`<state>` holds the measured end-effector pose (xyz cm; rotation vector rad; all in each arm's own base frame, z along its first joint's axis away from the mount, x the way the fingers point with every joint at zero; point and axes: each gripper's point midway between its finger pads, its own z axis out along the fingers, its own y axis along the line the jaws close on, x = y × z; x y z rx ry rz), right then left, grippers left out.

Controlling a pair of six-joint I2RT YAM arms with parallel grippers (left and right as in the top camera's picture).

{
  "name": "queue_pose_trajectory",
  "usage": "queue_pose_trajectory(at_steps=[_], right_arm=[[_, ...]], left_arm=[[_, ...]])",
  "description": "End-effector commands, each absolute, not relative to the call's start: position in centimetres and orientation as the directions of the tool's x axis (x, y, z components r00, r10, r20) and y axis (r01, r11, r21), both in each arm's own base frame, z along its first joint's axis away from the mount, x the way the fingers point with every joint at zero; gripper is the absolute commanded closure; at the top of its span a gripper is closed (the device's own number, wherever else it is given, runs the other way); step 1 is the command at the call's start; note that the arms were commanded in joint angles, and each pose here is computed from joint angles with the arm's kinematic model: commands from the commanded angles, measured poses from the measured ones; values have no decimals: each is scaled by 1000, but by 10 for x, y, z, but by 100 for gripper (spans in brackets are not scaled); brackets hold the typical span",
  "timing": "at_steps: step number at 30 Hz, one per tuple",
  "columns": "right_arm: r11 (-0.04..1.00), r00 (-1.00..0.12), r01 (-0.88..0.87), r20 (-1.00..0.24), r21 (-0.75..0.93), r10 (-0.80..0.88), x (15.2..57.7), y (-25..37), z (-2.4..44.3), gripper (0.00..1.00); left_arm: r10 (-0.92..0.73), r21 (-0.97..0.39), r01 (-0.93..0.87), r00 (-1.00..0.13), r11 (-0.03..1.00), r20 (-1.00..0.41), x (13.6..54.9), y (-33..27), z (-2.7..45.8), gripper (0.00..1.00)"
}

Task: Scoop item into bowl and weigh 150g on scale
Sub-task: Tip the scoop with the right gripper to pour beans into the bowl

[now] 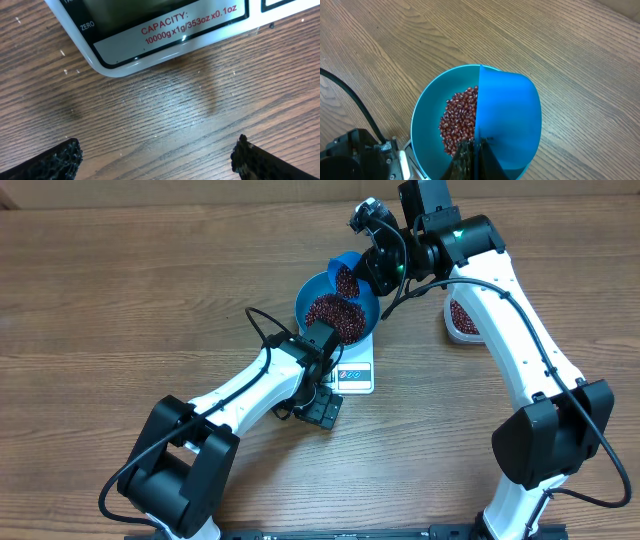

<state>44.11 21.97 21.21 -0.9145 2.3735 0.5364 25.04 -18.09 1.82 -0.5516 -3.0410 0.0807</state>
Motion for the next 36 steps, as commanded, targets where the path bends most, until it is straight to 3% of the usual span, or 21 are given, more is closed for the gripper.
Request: queue_pose_trajectory(at_steps=[1,36], right_arm=[[681,-568,-721,-672,128,-475,440,223,250,96],[674,-570,-726,-669,137,-477,438,224,249,96]], left_arm=[[370,-61,368,-928,928,37,252,-182,19,0],[370,-61,368,-928,928,37,252,-182,19,0]])
